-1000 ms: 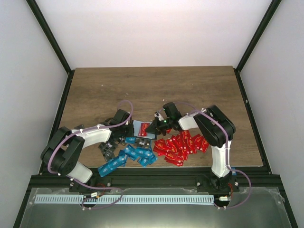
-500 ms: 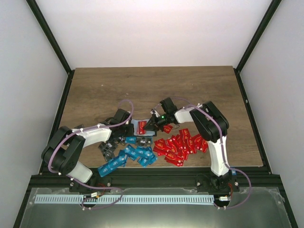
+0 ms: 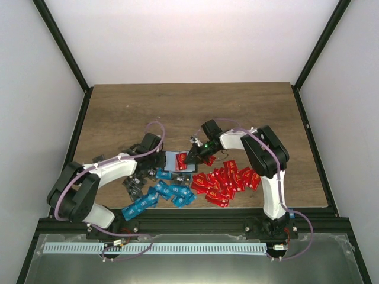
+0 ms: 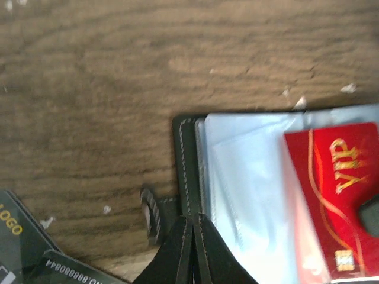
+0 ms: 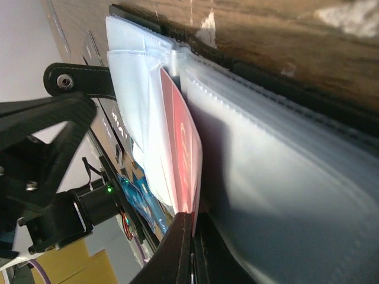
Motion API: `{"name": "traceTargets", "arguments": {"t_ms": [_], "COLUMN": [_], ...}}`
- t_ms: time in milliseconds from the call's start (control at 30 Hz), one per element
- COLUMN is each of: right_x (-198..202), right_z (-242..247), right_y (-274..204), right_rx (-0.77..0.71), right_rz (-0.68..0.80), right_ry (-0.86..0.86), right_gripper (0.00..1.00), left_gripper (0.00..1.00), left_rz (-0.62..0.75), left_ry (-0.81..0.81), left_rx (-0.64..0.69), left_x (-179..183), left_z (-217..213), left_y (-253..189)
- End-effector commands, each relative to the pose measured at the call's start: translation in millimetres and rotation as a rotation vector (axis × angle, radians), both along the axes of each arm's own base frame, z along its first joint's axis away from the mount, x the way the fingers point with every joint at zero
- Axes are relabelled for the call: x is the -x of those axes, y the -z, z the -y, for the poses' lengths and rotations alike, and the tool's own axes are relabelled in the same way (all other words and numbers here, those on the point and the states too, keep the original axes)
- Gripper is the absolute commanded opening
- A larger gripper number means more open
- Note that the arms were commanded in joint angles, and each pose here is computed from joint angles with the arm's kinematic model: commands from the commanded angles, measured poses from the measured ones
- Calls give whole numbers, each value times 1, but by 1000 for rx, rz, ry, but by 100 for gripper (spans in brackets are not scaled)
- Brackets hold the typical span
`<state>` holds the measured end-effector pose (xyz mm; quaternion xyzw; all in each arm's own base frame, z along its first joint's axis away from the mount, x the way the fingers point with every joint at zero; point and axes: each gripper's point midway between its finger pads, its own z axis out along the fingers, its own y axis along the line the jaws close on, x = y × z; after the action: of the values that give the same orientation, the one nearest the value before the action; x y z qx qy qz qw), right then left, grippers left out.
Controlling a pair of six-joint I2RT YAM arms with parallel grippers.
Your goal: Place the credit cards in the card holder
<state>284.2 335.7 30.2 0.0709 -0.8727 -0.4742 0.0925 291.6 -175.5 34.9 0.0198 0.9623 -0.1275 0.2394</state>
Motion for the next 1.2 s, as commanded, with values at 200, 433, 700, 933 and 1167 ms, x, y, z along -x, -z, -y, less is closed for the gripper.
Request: {"name": "traceTargets", "arguments": {"t_ms": [200,433,700,933,1167], "right_x": [-2,-6,-25,-19,-5], "right_z": [14,6,8,19,23], "right_y": [2,-8,-18,-12,6], "right_rx": [117,67,122,184,189], "right_rz": [-6,2,69,41,-25], "right_ry": [26,4,0,-3,14], "right_gripper": [1,1,1,1,1], "left_gripper": [4,4,4,4,4], "left_rz": [80,-40,-76,-65,-57], "left_ry": [132,111,86,84,97], "left_rx": [163,71,7,-11,6], "left_x": [-27,-33,-30,-30,-32], "left_z": [49,47,35,32,36], "left_y": [-36,6,25,25,22]}}
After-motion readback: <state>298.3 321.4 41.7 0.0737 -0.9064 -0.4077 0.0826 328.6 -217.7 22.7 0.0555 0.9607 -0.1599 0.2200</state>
